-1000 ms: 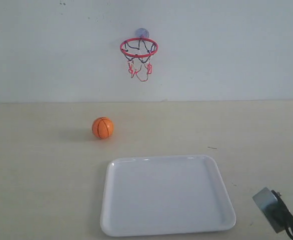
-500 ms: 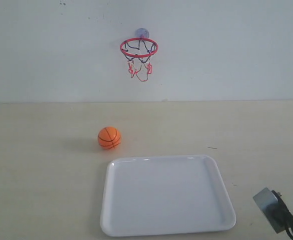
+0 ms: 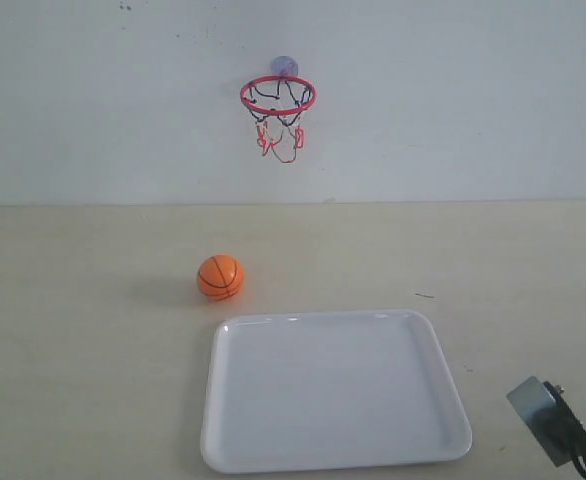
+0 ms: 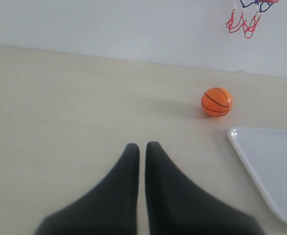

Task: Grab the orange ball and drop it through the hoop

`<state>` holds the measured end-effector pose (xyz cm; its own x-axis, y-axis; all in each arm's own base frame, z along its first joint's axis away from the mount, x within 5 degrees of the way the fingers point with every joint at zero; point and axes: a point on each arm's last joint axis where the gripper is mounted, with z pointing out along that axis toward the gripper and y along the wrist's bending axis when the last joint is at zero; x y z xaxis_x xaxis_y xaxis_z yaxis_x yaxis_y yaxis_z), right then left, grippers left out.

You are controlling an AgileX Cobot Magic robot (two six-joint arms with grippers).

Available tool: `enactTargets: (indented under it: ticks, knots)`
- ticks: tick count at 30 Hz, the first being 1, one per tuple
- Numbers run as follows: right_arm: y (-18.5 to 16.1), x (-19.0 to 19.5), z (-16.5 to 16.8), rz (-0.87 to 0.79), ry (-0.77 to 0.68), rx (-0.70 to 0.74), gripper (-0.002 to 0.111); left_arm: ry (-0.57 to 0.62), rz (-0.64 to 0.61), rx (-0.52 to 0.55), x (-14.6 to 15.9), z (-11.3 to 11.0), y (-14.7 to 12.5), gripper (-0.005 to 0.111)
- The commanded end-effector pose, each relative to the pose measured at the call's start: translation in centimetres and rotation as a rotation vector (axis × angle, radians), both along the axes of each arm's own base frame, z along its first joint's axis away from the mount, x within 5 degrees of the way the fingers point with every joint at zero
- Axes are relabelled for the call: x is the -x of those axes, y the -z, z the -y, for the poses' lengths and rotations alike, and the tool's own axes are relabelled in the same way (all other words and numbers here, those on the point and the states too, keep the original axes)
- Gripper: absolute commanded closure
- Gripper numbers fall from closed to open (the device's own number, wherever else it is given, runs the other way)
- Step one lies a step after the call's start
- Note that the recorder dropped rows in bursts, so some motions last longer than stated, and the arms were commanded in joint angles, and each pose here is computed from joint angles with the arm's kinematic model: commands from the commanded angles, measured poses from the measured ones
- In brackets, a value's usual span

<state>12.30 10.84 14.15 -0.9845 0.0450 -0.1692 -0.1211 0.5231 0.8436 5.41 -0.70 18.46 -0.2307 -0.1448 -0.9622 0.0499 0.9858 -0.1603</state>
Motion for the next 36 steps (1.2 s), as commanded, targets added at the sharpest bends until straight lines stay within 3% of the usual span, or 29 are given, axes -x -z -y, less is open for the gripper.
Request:
enactTargets:
  ticks: [1,4,11,18,23,36]
  knots:
    - [-0.8,0.2,0.0,0.061,-0.003,-0.009,0.108,-0.004,0.017,0.005,0.0,0.0,-0.2,0.103]
    - [-1.8,0.4,0.3,0.16,0.016,0.01,0.108,-0.004,0.017,0.005,0.0,0.0,-0.2,0.103]
    - [-6.7,1.8,2.7,0.671,0.173,0.133,0.108,-0.004,0.017,0.005,0.0,0.0,-0.2,0.103]
    - [-9.7,6.4,3.7,1.13,0.07,0.135,0.108,-0.004,0.017,0.005,0.0,0.0,-0.2,0.103]
    - [-6.1,8.3,4.9,1.18,0.128,0.124,0.108,-0.004,0.017,0.005,0.0,0.0,-0.2,0.103]
    - [-6.6,9.1,5.7,1.267,0.216,0.087,0.108,-0.004,0.017,0.005,0.0,0.0,-0.2,0.103]
